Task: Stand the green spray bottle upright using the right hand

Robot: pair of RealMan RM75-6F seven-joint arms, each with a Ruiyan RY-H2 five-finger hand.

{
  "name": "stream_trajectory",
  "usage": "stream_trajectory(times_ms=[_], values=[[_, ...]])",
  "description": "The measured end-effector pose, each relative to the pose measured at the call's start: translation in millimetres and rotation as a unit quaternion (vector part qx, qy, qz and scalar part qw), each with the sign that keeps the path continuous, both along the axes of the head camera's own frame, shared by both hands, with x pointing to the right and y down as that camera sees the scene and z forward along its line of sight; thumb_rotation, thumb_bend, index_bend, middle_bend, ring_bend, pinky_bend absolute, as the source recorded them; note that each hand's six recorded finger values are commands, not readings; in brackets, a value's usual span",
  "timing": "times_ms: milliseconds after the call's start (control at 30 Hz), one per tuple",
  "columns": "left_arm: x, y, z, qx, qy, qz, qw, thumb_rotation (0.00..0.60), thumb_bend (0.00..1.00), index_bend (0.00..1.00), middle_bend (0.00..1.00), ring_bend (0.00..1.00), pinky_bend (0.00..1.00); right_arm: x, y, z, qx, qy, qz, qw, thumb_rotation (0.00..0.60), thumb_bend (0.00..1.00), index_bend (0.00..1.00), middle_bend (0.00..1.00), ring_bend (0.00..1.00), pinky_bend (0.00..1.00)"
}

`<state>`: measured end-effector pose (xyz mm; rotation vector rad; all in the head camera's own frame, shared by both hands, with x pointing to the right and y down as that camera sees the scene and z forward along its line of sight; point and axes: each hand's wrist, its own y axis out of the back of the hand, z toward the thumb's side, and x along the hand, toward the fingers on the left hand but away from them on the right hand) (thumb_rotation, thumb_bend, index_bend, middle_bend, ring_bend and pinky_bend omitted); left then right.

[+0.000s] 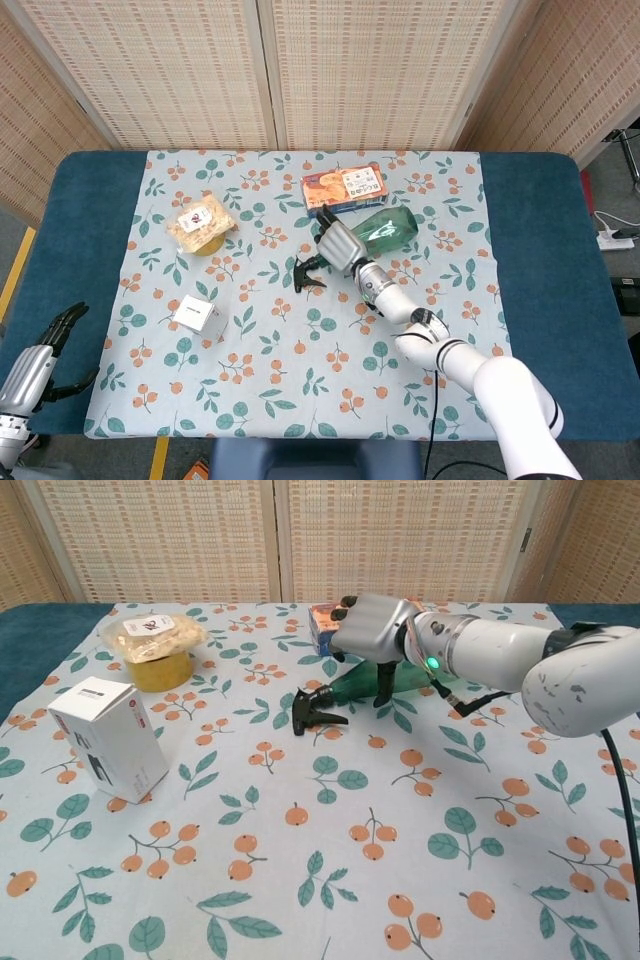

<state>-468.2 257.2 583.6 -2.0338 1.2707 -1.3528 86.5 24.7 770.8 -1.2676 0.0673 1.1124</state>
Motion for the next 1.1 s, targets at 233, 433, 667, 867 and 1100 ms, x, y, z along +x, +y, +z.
stream_trajectory(times_ms=[233, 433, 667, 867, 1100], values=[[-2.6, 1.8, -0.8, -0.004, -0.001, -0.005, 1.0000, 0.600, 0.28, 0.00, 0.00, 0.00, 0.16, 0.6, -1.4, 1.8, 0.013, 0.005, -0.005, 0.9999, 0.600, 0.00, 0.42, 0.32, 0.05, 0.00], [-3.4, 2.0, -0.9, -0.004, -0.002, -0.006, 1.0000, 0.600, 0.28, 0.00, 0.00, 0.00, 0.16, -0.3, -0.6, 2.1, 0.021, -0.001, -0.008, 0.9997, 0.600, 0.00, 0.58, 0.43, 0.13, 0.00], [-4.1, 1.8, -1.1, -0.004, -0.002, -0.009, 1.0000, 0.600, 0.28, 0.00, 0.00, 0.00, 0.16, -2.1, 2.2, 4.6, 0.025, -0.004, -0.013, 0.9996, 0.600, 0.00, 0.67, 0.49, 0.19, 0.00], [-4.9, 1.6, -0.8, -0.004, -0.001, -0.011, 0.9999, 0.600, 0.28, 0.00, 0.00, 0.00, 0.16, -5.8, 2.6, 2.0, 0.031, -0.017, -0.015, 0.9993, 0.600, 0.02, 0.72, 0.53, 0.22, 0.01], [-4.6, 1.6, -1.0, -0.005, 0.002, -0.011, 0.9999, 0.600, 0.28, 0.00, 0.00, 0.00, 0.16, -9.1, -7.6, -12.8, 0.050, -0.043, -0.009, 0.9978, 0.600, 0.03, 0.75, 0.55, 0.23, 0.02]])
